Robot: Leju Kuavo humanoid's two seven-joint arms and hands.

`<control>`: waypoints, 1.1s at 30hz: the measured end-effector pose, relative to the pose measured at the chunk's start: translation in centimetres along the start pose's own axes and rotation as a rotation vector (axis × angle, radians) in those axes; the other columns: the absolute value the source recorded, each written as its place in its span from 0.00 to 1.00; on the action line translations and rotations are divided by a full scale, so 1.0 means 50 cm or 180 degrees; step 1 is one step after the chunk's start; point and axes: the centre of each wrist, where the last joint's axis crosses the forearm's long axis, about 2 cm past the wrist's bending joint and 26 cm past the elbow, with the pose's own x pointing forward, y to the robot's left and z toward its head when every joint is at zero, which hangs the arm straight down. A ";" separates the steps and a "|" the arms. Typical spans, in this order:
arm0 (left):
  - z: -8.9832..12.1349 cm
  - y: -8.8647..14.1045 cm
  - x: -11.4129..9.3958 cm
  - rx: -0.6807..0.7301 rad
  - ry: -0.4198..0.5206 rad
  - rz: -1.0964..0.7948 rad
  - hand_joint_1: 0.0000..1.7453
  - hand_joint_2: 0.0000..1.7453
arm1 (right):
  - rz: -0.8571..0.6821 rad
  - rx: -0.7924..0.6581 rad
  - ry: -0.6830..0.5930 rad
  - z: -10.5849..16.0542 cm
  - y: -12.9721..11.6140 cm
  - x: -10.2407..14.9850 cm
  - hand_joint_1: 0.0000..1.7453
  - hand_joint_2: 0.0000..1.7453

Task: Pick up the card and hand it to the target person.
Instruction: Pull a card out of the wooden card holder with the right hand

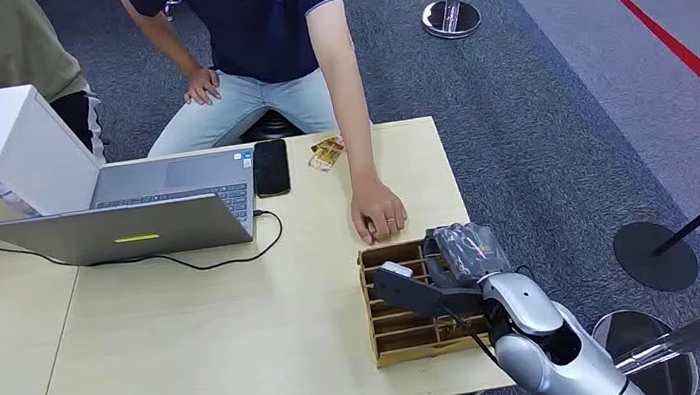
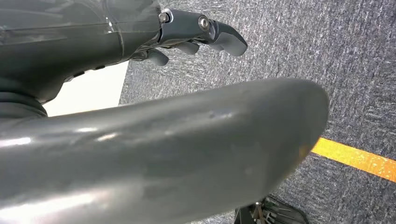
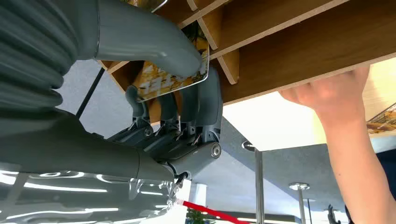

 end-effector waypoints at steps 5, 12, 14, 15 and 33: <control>0.000 0.000 0.000 0.0002 0.0006 0.0010 0.00 0.00 | -0.0004 -0.0001 0.0001 0.000 -0.001 0.000 0.76 1.00; 0.000 0.000 0.000 0.0021 0.0002 0.0018 0.00 1.00 | -0.0011 -0.0003 0.0011 -0.001 -0.002 0.000 0.82 1.00; 0.000 0.000 0.000 0.0021 -0.0018 0.0021 0.00 1.00 | -0.0013 -0.0002 0.0013 -0.001 -0.002 0.000 0.82 1.00; 0.000 0.000 0.000 0.0022 -0.0030 0.0023 0.00 1.00 | -0.0015 -0.0002 0.0014 -0.001 -0.002 0.000 0.82 1.00; 0.000 0.001 0.000 0.0017 -0.0105 0.0015 0.00 1.00 | -0.0047 0.0004 0.0015 -0.001 -0.002 0.000 0.80 1.00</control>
